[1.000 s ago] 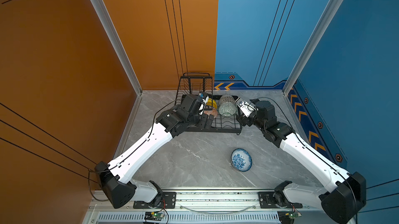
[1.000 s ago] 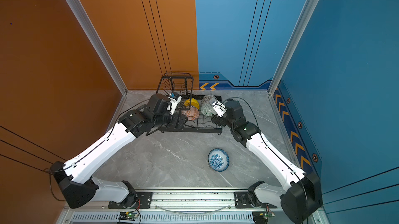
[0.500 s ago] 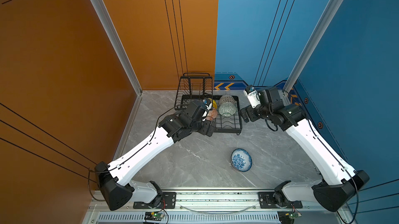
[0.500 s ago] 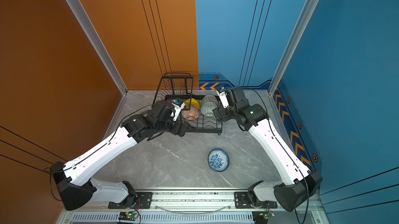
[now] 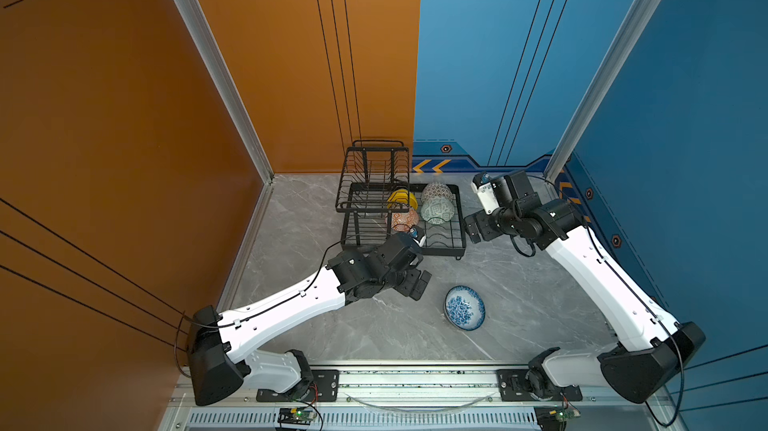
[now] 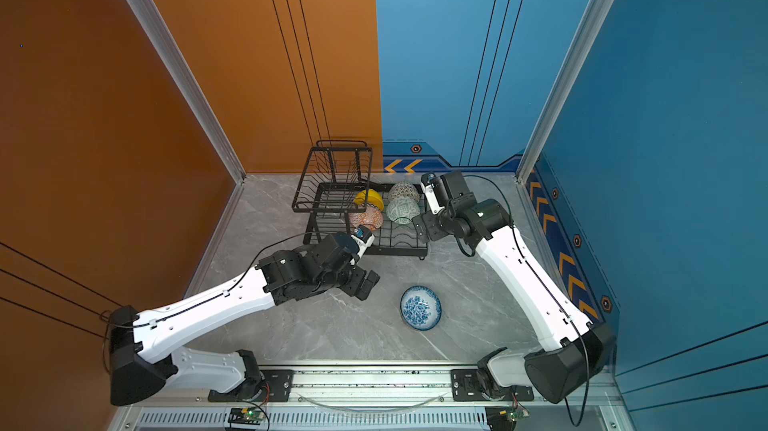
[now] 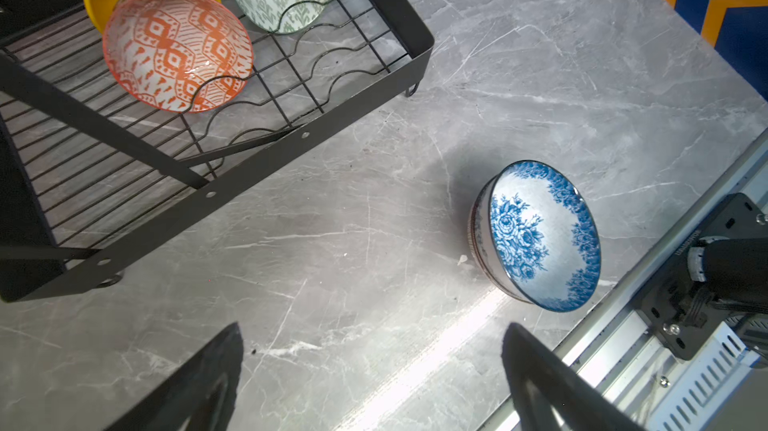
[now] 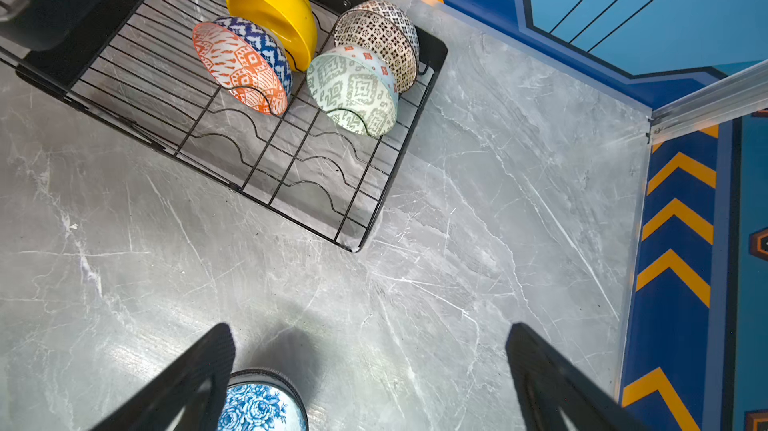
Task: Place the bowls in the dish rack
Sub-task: 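Withdraw the right gripper from the rack while the left gripper moves toward the blue-and-white bowl, then lower the left gripper onto the rim of the blue-and-white bowl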
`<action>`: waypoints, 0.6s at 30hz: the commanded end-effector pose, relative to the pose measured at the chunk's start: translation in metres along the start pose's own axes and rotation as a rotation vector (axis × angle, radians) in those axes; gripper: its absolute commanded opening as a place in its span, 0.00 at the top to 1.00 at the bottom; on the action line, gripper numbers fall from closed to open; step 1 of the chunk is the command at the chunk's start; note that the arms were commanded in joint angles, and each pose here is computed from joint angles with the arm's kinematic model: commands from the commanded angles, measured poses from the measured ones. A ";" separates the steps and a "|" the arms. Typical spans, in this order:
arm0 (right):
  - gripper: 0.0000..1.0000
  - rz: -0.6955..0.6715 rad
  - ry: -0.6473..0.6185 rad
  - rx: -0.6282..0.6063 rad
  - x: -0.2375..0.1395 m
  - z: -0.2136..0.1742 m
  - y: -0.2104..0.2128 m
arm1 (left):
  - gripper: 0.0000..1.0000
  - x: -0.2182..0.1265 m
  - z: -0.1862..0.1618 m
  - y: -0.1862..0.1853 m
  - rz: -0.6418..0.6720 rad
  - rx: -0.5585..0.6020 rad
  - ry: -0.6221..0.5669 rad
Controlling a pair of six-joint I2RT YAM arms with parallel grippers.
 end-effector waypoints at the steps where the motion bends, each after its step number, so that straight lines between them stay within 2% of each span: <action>1: 0.00 -0.036 -0.004 0.024 0.000 -0.011 -0.007 | 0.02 0.011 0.001 -0.007 0.030 -0.046 -0.014; 7: 0.00 -0.075 -0.002 0.025 0.002 -0.023 -0.015 | 0.01 0.039 -0.006 -0.027 0.025 -0.033 0.063; 10: 0.00 -0.080 -0.013 0.027 0.000 -0.024 -0.016 | 0.03 0.053 -0.004 -0.038 0.018 -0.019 0.093; 15: 0.00 -0.074 -0.020 0.024 0.002 -0.022 -0.016 | 0.12 0.076 -0.002 -0.058 -0.011 -0.002 0.138; 16: 0.00 -0.073 -0.018 0.023 0.003 -0.023 -0.015 | 0.20 0.080 -0.002 -0.061 -0.017 0.000 0.147; 18: 0.00 -0.072 -0.016 0.021 0.005 -0.023 -0.015 | 0.25 0.086 -0.002 -0.066 -0.025 0.005 0.160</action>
Point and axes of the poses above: each gripper's point midway between its finger pads, its own x axis out along the fingers, its own y axis along the line the jaws close on, z = x × y, the point moved 4 cm from there along -x, back along the fingers, and after that the axes turned 13 degrees about x, right-handed, at the moved point
